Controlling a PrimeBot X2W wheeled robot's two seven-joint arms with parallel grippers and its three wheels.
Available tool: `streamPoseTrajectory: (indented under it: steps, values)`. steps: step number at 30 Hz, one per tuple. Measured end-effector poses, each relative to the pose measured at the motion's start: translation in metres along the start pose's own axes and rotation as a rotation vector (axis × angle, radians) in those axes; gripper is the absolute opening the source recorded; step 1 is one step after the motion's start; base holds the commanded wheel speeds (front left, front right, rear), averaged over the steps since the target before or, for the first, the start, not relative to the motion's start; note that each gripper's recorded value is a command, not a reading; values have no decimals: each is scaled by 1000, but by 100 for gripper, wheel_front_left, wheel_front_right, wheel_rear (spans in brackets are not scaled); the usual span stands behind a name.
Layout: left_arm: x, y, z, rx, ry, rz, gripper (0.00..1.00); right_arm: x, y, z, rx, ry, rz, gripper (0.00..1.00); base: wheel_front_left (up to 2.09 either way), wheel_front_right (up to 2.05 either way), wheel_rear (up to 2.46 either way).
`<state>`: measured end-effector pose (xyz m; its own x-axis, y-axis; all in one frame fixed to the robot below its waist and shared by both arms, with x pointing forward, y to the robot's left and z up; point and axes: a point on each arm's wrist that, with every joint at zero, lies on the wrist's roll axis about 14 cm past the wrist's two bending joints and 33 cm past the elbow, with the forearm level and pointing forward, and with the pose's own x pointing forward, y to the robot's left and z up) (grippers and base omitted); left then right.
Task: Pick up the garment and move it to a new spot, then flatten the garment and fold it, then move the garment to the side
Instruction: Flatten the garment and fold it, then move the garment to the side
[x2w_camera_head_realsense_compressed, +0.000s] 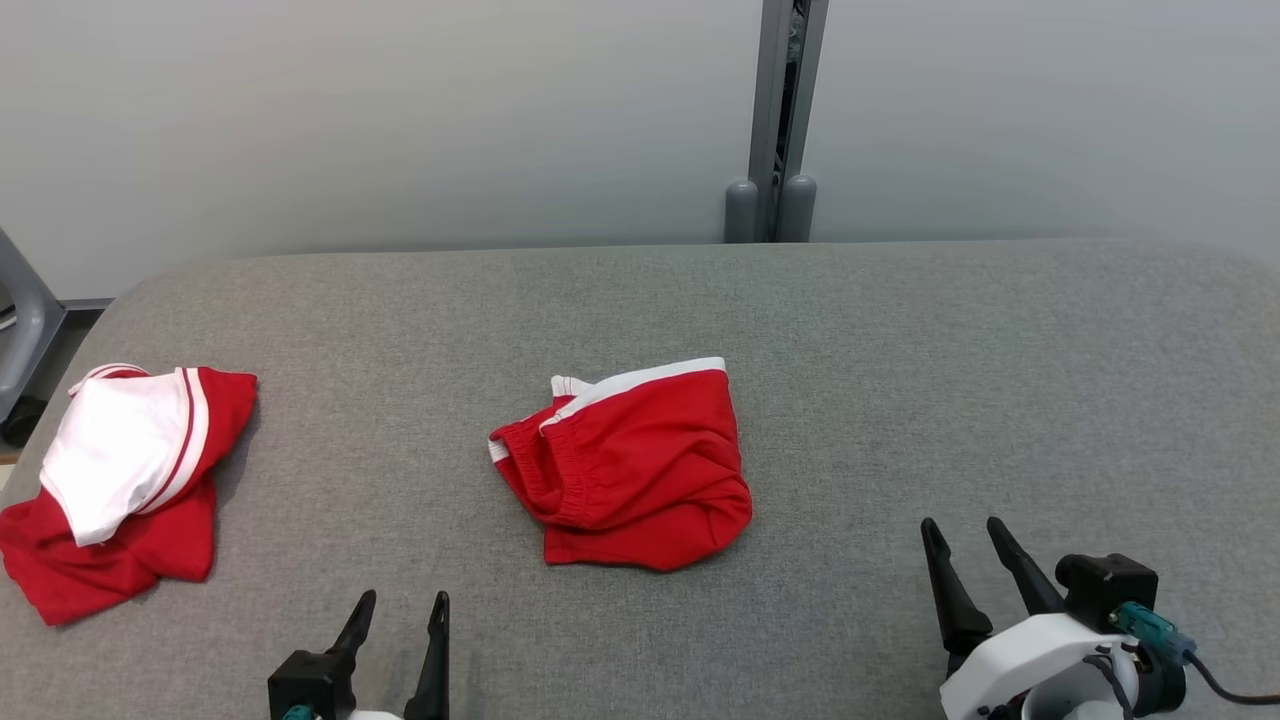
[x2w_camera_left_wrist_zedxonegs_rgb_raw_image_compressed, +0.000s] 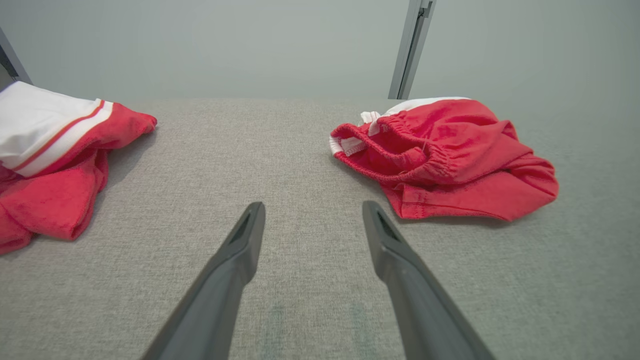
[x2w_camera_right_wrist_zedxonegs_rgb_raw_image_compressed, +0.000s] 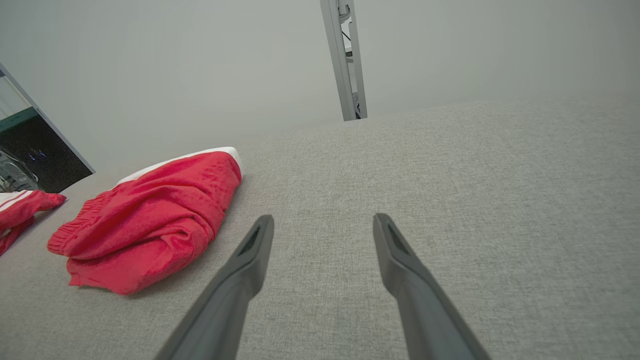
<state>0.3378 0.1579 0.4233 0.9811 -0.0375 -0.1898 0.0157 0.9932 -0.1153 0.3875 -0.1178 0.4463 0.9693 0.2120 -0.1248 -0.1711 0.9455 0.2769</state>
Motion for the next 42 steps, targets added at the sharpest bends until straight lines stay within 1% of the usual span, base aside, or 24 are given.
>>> streamPoseTrajectory:
  steps: [6,10,13,15,19,25,31,32,33,34,39,42]
  values:
    - [-7,6,-5,-4,10,20,100,1,6,-4,0,11,16,100,0,0,0]
    - [-7,8,-5,-3,11,26,100,8,16,-11,-7,38,51,100,0,0,0]
    - [0,7,-1,-4,2,18,100,26,29,-9,-12,43,93,100,0,0,0]
    - [2,8,0,-8,4,20,100,39,38,-11,4,55,119,100,0,0,0]
    - [3,15,-5,-23,23,46,100,69,62,-16,23,84,185,100,0,0,0]
    - [-7,41,-19,-31,70,136,100,103,93,-40,36,170,258,100,0,0,0]
    - [-16,60,-27,-32,100,200,100,113,107,-77,77,288,272,100,0,0,0]
    - [-16,62,-28,-32,104,202,100,115,108,-79,83,296,273,60,0,0,0]
    - [-15,63,-28,-29,106,204,100,118,109,-79,88,299,274,18,0,0,0]
    - [-14,63,-28,-25,107,202,100,119,109,-79,82,301,278,0,0,0,0]
    - [1,51,-25,-10,98,145,100,121,102,-67,106,267,258,0,0,0,0]
    - [10,36,-24,-5,97,90,100,117,84,-57,101,238,218,0,0,0,0]
